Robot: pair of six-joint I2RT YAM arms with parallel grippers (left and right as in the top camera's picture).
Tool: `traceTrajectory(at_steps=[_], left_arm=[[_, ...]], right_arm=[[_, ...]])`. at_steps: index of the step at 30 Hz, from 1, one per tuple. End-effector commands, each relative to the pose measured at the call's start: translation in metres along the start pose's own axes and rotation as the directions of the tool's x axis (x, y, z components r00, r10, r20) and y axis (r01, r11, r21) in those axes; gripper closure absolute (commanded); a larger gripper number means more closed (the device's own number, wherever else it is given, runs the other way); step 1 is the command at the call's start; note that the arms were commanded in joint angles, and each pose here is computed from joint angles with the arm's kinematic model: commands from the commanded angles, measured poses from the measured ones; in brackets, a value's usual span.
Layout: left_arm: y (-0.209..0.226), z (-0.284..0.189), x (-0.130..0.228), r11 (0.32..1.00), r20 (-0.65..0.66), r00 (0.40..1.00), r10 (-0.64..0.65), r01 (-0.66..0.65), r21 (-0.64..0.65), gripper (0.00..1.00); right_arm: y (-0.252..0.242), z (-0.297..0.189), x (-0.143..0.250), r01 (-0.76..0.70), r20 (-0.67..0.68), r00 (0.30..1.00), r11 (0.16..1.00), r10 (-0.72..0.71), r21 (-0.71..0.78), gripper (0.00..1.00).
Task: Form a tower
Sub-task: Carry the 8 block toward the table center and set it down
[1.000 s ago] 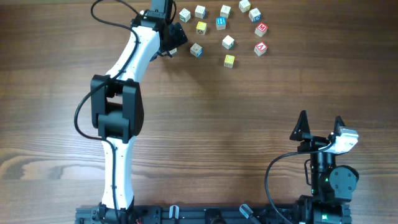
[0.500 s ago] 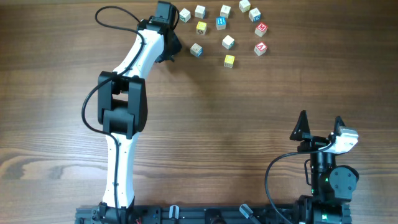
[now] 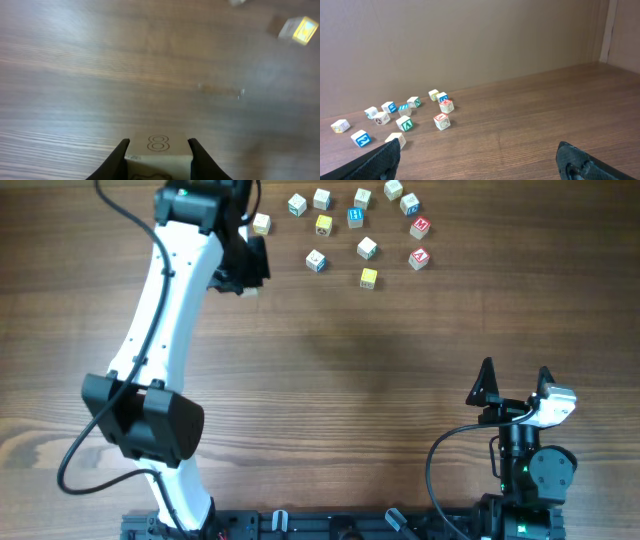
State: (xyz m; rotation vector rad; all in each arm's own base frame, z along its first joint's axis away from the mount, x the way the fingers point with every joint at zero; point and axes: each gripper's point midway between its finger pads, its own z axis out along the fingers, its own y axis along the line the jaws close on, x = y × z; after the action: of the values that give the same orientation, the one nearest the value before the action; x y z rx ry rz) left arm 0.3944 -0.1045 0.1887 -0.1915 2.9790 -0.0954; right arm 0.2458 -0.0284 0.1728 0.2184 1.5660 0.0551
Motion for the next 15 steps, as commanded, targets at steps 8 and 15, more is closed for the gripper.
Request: traceTrajectory(at_steps=[8, 15], left_arm=[[0.017, 0.162, 0.108, 0.981, -0.263, 0.963, 0.058, -0.104, -0.163, 0.96], [0.041, 0.215, 0.123, 0.986, -0.192, 0.981, 0.017, -0.049, -0.162, 0.96]], right_arm=[[0.002, 0.000, -0.001, 0.014, 0.005, 1.000, 1.000, -0.014, -0.011, 0.00], [0.002, 0.000, -0.001, 0.014, 0.005, 1.000, 1.000, -0.014, -0.011, 0.00]])
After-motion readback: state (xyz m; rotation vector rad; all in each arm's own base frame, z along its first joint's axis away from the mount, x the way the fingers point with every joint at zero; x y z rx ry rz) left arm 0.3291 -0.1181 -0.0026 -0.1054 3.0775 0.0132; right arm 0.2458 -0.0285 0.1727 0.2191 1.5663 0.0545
